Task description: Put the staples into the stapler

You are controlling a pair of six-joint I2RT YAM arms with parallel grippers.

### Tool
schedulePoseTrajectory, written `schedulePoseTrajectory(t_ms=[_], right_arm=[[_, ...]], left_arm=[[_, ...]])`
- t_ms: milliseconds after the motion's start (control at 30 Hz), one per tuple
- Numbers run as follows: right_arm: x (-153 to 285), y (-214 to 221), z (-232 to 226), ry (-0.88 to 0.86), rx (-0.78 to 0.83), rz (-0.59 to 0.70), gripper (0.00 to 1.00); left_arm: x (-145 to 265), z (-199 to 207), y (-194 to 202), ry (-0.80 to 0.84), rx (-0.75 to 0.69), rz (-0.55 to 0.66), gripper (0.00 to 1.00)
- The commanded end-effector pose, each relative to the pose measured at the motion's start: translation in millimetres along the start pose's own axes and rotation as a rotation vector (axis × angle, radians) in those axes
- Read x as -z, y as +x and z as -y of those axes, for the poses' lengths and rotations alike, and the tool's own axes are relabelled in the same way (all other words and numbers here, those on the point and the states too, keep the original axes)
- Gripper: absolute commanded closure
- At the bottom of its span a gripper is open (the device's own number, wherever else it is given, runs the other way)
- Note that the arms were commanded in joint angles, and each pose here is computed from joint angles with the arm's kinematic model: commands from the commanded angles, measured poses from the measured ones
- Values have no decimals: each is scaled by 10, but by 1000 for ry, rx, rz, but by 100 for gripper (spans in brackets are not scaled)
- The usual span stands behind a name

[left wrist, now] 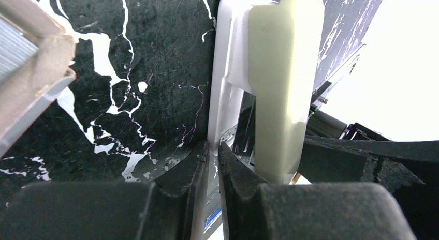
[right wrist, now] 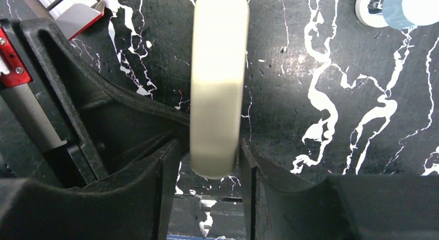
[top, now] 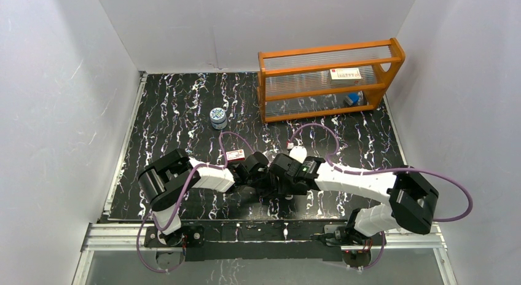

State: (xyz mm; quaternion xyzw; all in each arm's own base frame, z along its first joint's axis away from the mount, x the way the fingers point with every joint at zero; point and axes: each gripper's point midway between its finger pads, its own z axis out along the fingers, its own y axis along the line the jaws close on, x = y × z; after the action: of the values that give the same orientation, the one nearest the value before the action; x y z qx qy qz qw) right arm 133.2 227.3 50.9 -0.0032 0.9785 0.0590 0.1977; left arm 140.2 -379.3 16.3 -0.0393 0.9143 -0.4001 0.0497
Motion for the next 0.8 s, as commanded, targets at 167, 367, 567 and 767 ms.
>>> schedulePoseTrajectory(t_ms=[167,367,567,767], right_arm=[[229,-95,-27,-38,-64,40,47],[258,-168,-98,-74,-47,68,60],[121,0,55,-11,-41,11,71],[-63,244,319,43,-58,-48,75]], left_arm=[[-28,-354,-19,-117,10,26,86],[-24,-357,-20,-120,11,26,87],[-31,-346,-18,-122,-2,18,87],[-26,-307,-22,-111,-9,15,87]])
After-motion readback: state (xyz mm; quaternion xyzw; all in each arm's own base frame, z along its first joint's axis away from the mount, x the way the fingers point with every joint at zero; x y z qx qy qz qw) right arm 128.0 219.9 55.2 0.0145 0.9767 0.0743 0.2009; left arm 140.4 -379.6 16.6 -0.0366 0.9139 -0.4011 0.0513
